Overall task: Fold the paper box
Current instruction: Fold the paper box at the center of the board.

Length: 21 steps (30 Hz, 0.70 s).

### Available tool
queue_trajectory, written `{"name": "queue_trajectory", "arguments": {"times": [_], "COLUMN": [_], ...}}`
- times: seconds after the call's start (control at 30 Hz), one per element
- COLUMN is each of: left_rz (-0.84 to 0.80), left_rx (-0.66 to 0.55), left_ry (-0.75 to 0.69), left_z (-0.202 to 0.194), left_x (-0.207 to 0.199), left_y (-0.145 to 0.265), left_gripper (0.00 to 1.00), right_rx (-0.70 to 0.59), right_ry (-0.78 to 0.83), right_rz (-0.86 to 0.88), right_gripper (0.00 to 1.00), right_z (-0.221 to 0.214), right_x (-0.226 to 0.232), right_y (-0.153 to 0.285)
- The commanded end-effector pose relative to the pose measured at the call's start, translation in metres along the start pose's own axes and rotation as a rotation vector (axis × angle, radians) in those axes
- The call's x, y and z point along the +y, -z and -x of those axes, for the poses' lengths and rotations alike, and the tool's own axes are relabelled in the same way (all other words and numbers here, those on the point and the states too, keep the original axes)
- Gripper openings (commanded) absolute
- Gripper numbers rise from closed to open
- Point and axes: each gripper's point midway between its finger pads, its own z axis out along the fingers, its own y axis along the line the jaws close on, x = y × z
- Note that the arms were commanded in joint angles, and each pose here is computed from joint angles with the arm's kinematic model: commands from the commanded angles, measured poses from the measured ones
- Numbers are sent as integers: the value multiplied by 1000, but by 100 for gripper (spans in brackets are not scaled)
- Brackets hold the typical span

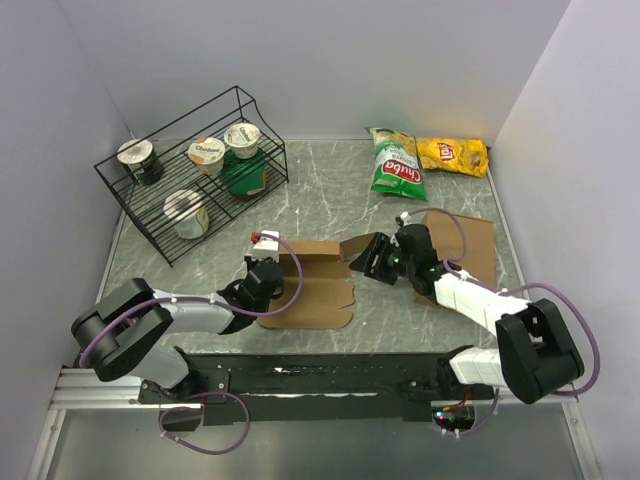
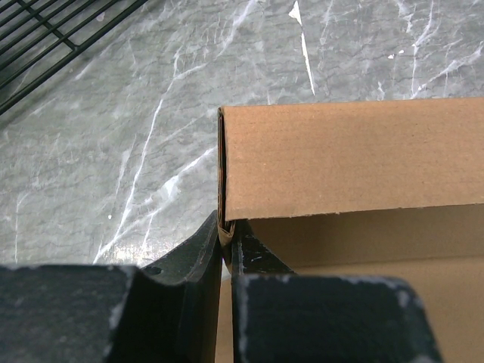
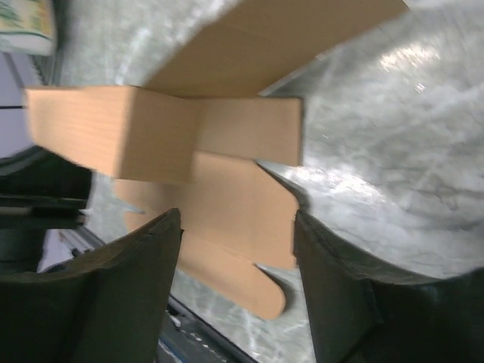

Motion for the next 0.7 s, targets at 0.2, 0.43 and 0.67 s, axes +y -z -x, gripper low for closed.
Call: {"name": "queue_trajectory", "arguments": {"times": [0.2,0.43,0.67], "left_rz": [-10,-16,-35], "left_rx": [-17,-1,30], "left_ry": [14,26,144], "left_z": [9,7,14], "left_x": [-7,-6,12], "left_y": [-2,-3,-11], "left_gripper": [13,7,4], "right_rx": [1,-11,-14], "right_ry": [31,71,78], "right_rz": [-5,6,-2], "right_gripper": [53,57,60], "right_z": [5,9,7], "right_x": [-14,-20,-21], "right_y": [-37,-55,-49]}}
